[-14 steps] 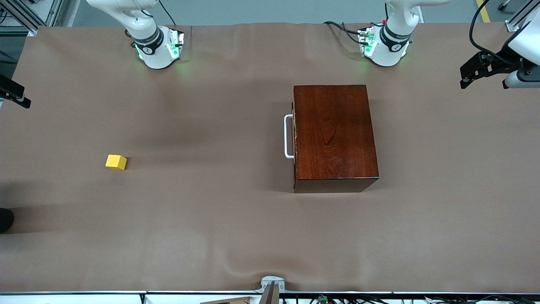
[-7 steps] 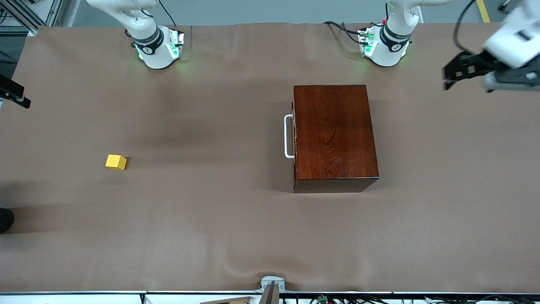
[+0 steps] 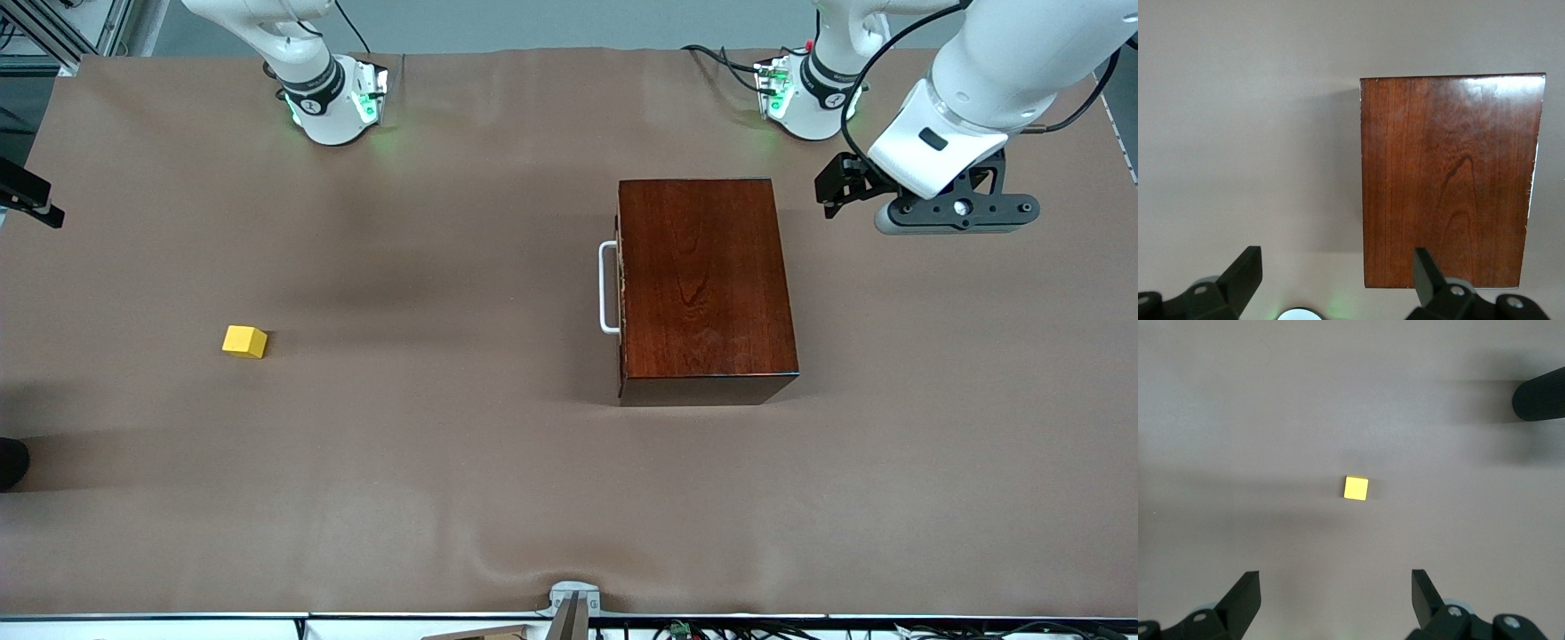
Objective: Open drawer, take yellow block, close drawer
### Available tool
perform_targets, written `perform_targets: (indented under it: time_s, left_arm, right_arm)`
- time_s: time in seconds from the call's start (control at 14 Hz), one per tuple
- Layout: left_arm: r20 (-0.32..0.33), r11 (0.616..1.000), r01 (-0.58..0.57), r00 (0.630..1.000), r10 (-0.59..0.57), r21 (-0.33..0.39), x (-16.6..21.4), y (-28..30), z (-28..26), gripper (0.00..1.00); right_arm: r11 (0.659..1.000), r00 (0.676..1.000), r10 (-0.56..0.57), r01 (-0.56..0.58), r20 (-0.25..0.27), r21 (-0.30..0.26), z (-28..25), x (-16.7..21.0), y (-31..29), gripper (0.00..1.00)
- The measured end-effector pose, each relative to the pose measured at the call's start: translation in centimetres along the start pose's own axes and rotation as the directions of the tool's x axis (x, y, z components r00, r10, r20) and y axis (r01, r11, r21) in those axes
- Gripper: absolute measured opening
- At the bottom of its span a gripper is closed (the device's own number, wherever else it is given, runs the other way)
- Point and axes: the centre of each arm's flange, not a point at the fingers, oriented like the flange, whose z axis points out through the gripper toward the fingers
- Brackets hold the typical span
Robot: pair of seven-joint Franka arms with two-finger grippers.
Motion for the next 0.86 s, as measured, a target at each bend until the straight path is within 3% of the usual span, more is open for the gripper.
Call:
perform_targets:
  time_s: [0.43,0.65,0.86]
  left_arm:
    - [-0.028,0.995,0.101,0.994,-0.101,-0.011,1.3,-7.3,-1.7,1.00]
    - [-0.016,0.998,0.057,0.998,-0.058,-0.003,0.4,-13.2,-3.1,1.00]
    - [-0.028,0.999,0.049,0.998,-0.049,0.001,-0.8,-15.0,-4.5,1.00]
  right_arm:
    - [1.000,1.000,0.000,0.000,0.000,0.000,0.0,0.0,0.0,1.00]
    - [1.000,1.000,0.000,0.000,0.000,0.000,0.0,0.0,0.0,1.00]
    - [1.000,1.000,0.000,0.000,0.000,0.000,0.0,0.0,0.0,1.00]
